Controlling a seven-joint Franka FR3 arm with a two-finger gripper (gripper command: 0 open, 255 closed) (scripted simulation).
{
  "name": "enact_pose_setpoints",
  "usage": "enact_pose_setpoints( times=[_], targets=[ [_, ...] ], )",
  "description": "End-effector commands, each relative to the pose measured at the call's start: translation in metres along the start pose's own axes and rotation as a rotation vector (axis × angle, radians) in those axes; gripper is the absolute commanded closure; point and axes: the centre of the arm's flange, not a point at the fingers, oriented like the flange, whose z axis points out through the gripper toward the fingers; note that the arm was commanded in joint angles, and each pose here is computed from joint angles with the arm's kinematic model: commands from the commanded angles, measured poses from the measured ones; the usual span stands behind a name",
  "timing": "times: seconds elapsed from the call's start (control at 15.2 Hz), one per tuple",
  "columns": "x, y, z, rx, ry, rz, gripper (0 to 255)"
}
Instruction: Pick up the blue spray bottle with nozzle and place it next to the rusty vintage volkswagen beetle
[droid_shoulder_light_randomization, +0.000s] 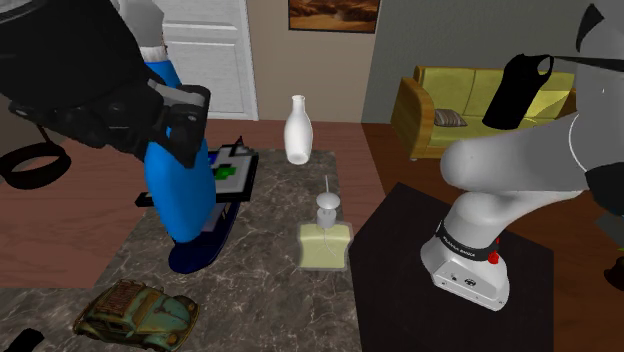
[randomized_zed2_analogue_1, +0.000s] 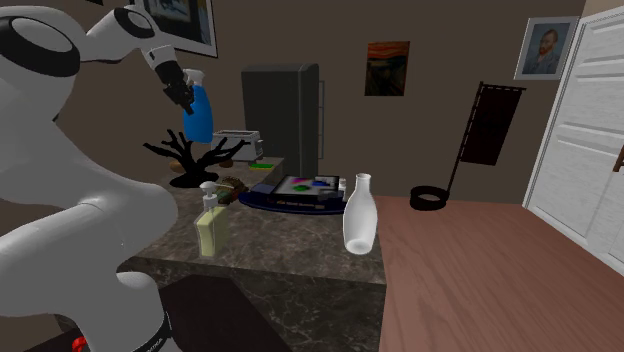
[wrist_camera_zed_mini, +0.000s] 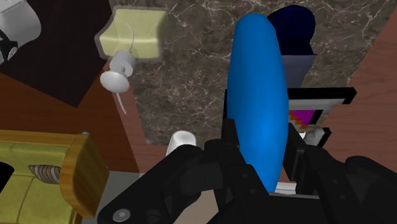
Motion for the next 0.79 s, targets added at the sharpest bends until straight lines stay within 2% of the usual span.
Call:
enact_pose_setpoints(
  times=[0.0, 0.73],
  targets=[
    [-0.020, -0.015, -0.011, -0.002, -0.002, -0.001, 255],
    [-0.047, -0.018, 0.034, -0.002, -0.002, -0.001, 255]
  ],
)
